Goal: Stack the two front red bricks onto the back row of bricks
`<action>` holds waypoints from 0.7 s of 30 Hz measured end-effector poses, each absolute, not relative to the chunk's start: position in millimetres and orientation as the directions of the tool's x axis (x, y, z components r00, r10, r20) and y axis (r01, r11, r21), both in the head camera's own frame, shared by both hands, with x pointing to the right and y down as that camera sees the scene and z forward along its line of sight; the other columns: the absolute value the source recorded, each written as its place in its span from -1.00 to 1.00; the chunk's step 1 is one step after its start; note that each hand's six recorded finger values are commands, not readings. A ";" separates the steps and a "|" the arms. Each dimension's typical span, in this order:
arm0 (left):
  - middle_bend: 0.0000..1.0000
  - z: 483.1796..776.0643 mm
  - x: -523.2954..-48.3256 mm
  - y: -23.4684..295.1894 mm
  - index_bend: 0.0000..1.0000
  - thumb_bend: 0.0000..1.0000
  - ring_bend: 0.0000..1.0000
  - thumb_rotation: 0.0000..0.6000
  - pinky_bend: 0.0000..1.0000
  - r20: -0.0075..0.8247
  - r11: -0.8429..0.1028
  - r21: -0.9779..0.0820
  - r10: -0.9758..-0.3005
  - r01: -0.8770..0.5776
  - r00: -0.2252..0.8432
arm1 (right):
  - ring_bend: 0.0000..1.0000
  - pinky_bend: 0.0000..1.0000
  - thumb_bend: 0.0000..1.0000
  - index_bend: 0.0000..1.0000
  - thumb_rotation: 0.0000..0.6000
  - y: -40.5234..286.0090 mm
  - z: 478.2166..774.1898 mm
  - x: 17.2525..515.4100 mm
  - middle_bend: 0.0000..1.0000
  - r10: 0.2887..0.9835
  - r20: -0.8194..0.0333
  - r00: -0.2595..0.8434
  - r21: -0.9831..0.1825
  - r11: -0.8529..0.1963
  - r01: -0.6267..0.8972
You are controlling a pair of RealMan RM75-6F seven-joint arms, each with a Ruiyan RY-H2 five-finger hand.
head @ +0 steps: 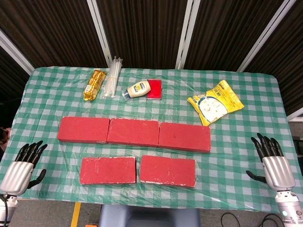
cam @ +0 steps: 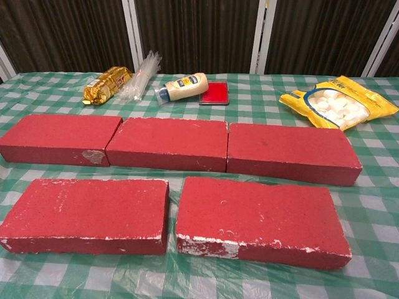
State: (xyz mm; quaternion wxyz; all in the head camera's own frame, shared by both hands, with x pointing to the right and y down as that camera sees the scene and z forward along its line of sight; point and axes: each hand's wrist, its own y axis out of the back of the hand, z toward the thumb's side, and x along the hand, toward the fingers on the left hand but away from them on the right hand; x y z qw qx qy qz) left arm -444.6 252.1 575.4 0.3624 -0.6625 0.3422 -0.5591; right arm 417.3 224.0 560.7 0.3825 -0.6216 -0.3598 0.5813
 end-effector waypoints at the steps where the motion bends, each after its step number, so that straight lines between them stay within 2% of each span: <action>1: -1.00 575.7 -444.6 252.1 -1.00 -0.16 -1.00 1.00 -0.93 0.491 -0.500 -0.865 -0.860 -0.043 0.137 | -1.00 -1.00 -0.66 -1.00 1.00 224.3 560.7 417.4 -1.00 0.891 -0.449 0.065 -0.893 -0.450 0.003; 5: -1.00 577.2 -441.0 252.7 -1.00 -0.17 -1.00 1.00 -0.93 0.493 -0.503 -0.864 -0.858 -0.035 0.147 | -1.00 -1.00 -0.67 -1.00 1.00 226.4 560.2 416.9 -1.00 0.886 -0.458 0.070 -0.888 -0.459 0.003; 9: -1.00 585.6 -429.4 254.6 -1.00 -0.21 -1.00 1.00 -0.93 0.530 -0.557 -0.825 -0.822 -0.099 0.210 | -1.00 -1.00 -0.66 -1.00 1.00 229.0 558.8 414.7 -1.00 0.884 -0.461 0.085 -0.886 -0.463 0.005; 12: -1.00 598.4 -412.8 256.4 -1.00 -0.26 -1.00 1.00 -0.95 0.578 -0.633 -0.760 -0.761 -0.146 0.293 | -1.00 -1.00 -0.67 -1.00 1.00 231.3 558.9 412.8 -1.00 0.878 -0.468 0.097 -0.882 -0.471 0.009; 16: -1.00 619.1 -386.6 260.5 -1.00 -0.28 -1.00 1.00 -0.98 0.652 -0.746 -0.651 -0.645 -0.142 0.399 | -1.00 -1.00 -0.67 -1.00 1.00 234.2 559.7 409.9 -1.00 0.870 -0.480 0.115 -0.875 -0.484 0.010; 21: -1.00 635.6 -355.2 266.2 -1.00 -0.28 -1.00 1.00 -1.00 0.693 -0.816 -0.571 -0.539 -0.091 0.478 | -1.00 -1.00 -0.67 -1.00 1.00 238.0 556.6 406.7 -1.00 0.862 -0.486 0.143 -0.869 -0.495 0.029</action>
